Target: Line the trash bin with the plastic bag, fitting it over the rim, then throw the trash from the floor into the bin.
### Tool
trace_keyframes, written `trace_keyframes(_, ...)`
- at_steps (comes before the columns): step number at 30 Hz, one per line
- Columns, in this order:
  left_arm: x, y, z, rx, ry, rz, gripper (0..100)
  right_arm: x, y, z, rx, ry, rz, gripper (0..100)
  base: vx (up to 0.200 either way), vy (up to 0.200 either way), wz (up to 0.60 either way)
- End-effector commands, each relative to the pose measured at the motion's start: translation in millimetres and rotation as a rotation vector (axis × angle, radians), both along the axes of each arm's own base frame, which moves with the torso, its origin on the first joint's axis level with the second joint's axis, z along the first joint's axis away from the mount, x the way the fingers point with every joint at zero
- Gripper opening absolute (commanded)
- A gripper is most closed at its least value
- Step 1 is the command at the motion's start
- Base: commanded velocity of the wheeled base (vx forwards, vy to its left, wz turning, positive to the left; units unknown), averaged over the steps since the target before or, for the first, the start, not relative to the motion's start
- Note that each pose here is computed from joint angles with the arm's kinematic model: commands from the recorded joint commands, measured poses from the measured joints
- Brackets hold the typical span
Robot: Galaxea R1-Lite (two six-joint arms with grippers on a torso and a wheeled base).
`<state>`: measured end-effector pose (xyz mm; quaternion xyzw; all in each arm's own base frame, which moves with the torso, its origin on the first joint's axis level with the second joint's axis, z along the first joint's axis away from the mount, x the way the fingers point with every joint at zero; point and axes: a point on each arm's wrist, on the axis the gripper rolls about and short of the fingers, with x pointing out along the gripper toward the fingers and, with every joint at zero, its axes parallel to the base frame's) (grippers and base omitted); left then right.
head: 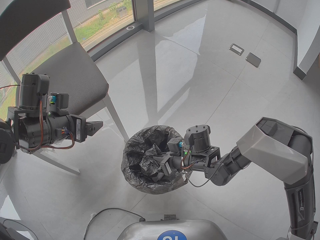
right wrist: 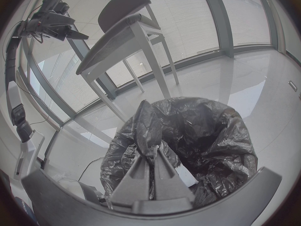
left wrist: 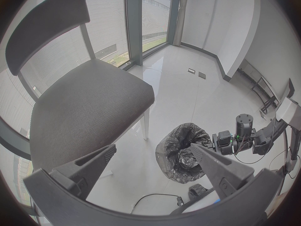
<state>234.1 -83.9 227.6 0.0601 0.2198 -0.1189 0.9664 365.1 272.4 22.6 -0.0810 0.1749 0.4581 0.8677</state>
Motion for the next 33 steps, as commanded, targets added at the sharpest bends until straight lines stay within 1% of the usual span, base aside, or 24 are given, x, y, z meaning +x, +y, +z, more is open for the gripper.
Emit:
trace_keyframes(1,-3.0,2.3,1.2,-0.003,-0.006,0.004,100,5.9,-2.4,-14.2,-0.014,0.019,-0.011,0,0.0,0.0,0.0)
trace_keyframes(6,-2.1,1.8,1.6,-0.008,-0.008,-0.005,100,10.0,-9.0,-12.9,-0.019,0.015,-0.025,0,0.0,0.0,0.0)
trace_keyframes(7,-1.9,1.7,2.0,-0.01,-0.012,-0.006,100,10.8,-10.1,-12.7,-0.018,0.014,-0.028,100,0.0,0.0,0.0)
trace_keyframes(19,2.5,-1.0,1.2,-0.013,-0.015,-0.019,100,13.9,-13.9,-9.1,-0.009,0.007,-0.041,100,0.0,0.0,0.0)
trace_keyframes(24,5.2,-2.0,0.4,-0.012,-0.013,-0.019,100,14.2,-13.8,6.9,0.013,-0.022,-0.041,100,0.0,0.0,0.0)
trace_keyframes(29,15.1,-8.6,-0.1,-0.01,-0.008,-0.028,100,11.4,-13.1,35.1,0.048,-0.072,-0.037,100,0.0,0.0,0.0)
trace_keyframes(33,19.3,-14.2,0.4,-0.013,-0.017,-0.042,100,10.2,-12.2,37.8,0.051,-0.076,-0.034,100,0.0,0.0,0.0)
